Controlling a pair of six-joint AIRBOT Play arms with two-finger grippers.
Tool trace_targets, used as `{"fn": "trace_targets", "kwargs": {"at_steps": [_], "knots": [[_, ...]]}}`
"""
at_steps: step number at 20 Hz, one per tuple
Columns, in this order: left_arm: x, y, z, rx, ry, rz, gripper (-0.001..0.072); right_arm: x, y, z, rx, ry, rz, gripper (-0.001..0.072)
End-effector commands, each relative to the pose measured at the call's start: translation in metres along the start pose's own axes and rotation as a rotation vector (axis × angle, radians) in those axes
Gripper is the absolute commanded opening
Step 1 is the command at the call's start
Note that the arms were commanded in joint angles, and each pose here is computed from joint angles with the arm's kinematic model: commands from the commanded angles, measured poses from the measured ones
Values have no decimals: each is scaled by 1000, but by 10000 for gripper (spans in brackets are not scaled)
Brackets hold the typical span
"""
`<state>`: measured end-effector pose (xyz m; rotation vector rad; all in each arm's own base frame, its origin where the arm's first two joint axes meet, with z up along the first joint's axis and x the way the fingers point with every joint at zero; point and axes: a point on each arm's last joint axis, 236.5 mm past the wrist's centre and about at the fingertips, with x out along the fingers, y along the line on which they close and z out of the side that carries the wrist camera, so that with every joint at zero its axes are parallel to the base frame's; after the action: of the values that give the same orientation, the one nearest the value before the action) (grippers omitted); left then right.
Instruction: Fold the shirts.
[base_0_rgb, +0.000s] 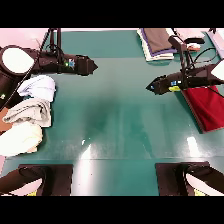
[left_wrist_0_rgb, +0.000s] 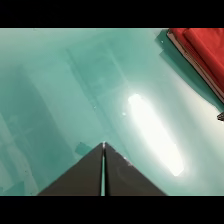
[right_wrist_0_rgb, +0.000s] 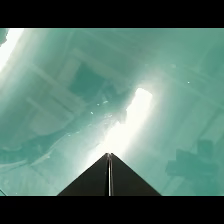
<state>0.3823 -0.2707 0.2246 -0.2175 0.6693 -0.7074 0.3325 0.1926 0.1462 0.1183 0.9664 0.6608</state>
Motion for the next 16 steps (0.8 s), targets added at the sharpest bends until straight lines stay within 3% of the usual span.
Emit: {"fn": "trace_targets", "kwargs": {"at_steps": [1,13,16], "knots": [[0,0,0,0,0,0,25,1,1,0,-2,-1,2,18],[0,-1,7,-13,-29,-3,25,1,2,-2,-2,10,4,18],[-4,20,27,93,-107,81,28,0,2,-2,-2,10,4,19]]}}
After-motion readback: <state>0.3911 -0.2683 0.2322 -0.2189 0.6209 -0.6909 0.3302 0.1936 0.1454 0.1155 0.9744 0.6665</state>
